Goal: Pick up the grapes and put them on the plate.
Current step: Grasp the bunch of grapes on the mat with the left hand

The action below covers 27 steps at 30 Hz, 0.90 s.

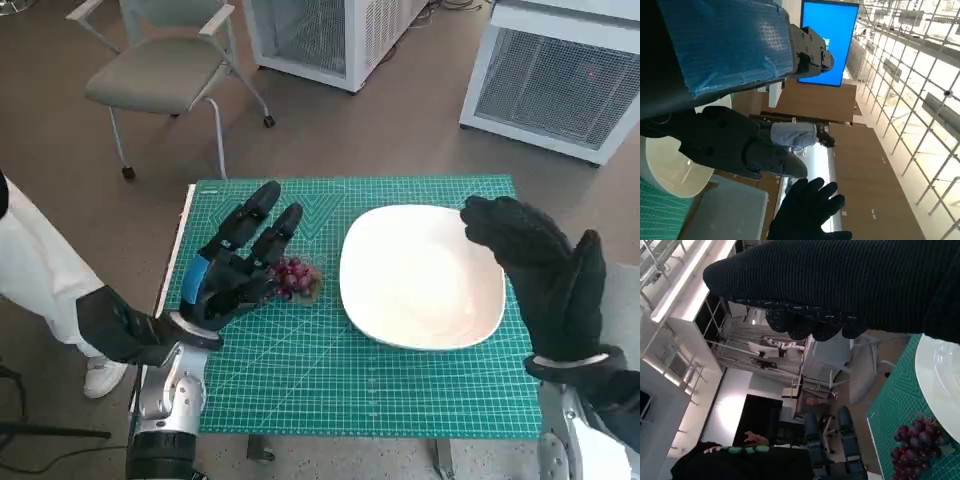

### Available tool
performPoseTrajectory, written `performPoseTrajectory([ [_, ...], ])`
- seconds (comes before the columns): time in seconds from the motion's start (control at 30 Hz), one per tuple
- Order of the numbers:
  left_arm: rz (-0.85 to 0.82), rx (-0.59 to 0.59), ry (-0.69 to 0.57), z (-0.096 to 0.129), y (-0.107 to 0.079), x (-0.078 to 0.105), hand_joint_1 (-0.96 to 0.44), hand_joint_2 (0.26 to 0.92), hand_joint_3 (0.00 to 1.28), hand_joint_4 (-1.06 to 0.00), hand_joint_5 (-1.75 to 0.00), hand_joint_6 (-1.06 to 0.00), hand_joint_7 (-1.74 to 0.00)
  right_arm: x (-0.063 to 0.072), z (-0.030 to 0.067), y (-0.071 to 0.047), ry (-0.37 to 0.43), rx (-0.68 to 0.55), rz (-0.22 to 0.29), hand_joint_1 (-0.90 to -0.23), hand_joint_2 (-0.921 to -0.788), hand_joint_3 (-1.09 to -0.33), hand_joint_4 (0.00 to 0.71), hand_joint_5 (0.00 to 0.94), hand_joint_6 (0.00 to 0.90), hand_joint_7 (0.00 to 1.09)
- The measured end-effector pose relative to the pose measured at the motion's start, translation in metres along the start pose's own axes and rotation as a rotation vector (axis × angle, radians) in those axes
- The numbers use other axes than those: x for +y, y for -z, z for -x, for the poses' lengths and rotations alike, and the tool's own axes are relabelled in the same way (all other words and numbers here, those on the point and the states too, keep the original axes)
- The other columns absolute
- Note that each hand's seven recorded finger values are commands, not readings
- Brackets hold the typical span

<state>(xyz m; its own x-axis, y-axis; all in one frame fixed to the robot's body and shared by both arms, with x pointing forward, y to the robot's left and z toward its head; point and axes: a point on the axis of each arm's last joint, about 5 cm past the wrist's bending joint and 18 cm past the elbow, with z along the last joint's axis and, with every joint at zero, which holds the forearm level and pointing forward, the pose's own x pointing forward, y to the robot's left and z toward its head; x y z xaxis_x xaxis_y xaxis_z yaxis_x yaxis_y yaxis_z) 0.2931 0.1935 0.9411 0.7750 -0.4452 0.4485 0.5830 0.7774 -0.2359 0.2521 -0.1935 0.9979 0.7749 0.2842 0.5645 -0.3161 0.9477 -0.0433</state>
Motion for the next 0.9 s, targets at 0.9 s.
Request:
performPoseTrajectory([
  [0.9, 0.009, 0.014, -0.007, 0.0036, 0.0022, -0.0002, -0.51, 0.918, 0.00, -0.19, 0.00, -0.35, 0.00, -0.0002, -0.0001, -0.0004, -0.002, -0.001, 0.005, -0.557, -0.921, -0.604, 0.335, 0.244, 0.031, 0.77],
])
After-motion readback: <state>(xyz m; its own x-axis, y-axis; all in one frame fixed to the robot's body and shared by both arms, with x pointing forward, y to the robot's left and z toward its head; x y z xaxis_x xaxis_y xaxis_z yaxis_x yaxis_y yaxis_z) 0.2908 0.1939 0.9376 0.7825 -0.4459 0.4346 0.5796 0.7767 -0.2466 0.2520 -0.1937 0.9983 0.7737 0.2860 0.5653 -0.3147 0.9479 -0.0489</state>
